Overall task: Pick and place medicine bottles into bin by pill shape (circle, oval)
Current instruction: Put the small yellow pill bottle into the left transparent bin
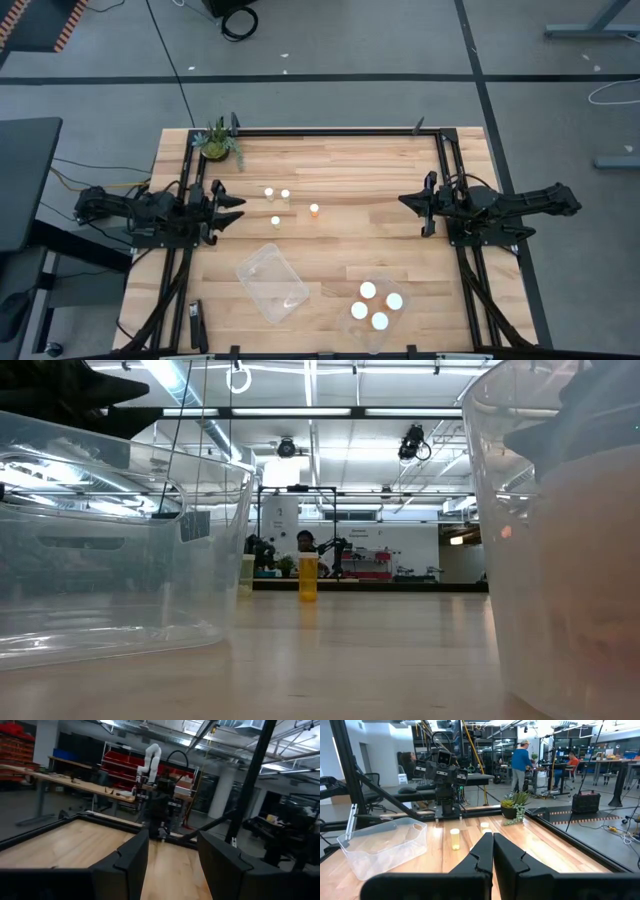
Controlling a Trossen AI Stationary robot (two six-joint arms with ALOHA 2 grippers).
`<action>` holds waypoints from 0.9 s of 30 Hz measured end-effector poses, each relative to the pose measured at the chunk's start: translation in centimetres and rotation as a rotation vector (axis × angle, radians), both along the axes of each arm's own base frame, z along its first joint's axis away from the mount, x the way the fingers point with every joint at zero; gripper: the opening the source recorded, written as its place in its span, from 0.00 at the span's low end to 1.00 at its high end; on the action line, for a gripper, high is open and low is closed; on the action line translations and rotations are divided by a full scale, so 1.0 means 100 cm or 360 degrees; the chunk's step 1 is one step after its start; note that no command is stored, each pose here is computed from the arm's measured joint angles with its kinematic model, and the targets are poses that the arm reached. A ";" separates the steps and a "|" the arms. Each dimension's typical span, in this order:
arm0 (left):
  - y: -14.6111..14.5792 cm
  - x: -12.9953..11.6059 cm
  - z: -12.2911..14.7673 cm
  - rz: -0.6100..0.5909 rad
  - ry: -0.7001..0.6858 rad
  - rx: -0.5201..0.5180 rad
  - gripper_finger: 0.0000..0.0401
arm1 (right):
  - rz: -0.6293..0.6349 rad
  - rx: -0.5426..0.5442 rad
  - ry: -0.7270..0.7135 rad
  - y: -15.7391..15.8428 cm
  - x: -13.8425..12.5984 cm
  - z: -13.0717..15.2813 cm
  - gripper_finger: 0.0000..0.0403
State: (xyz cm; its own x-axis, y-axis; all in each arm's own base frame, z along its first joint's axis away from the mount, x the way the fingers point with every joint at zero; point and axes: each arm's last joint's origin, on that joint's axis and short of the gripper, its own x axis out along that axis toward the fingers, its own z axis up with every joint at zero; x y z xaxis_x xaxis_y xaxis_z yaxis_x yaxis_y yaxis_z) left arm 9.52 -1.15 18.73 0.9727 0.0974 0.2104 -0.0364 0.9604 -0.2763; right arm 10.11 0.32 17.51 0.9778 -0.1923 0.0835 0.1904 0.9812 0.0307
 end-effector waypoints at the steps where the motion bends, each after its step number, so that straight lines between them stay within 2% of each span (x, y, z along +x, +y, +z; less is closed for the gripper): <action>1: 0.000 0.000 0.000 0.0004 0.0000 -0.0001 0.44 | 0.0000 -0.0001 0.0000 0.000 0.000 0.000 0.05; 14: 0.002 0.015 -0.016 0.0292 0.0326 -0.0099 0.44 | 0.0000 0.0000 0.0001 0.000 0.000 0.000 0.05; 20: 0.003 0.022 -0.006 0.0395 0.0588 -0.0112 0.44 | 0.0000 -0.0001 0.0000 0.000 0.000 0.000 0.05; 27: 0.006 0.033 0.009 0.0491 0.0865 -0.0211 0.44 | 0.0000 0.0000 0.0000 0.000 0.000 0.000 0.05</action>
State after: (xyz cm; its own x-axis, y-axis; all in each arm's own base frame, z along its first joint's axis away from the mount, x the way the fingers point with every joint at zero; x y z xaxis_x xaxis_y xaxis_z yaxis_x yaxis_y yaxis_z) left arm 12.84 -0.56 19.66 0.8602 0.3816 -0.3383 -0.4744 0.8422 -0.2562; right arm 10.11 0.32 17.51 0.9777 -0.1925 0.0834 0.1906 0.9812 0.0304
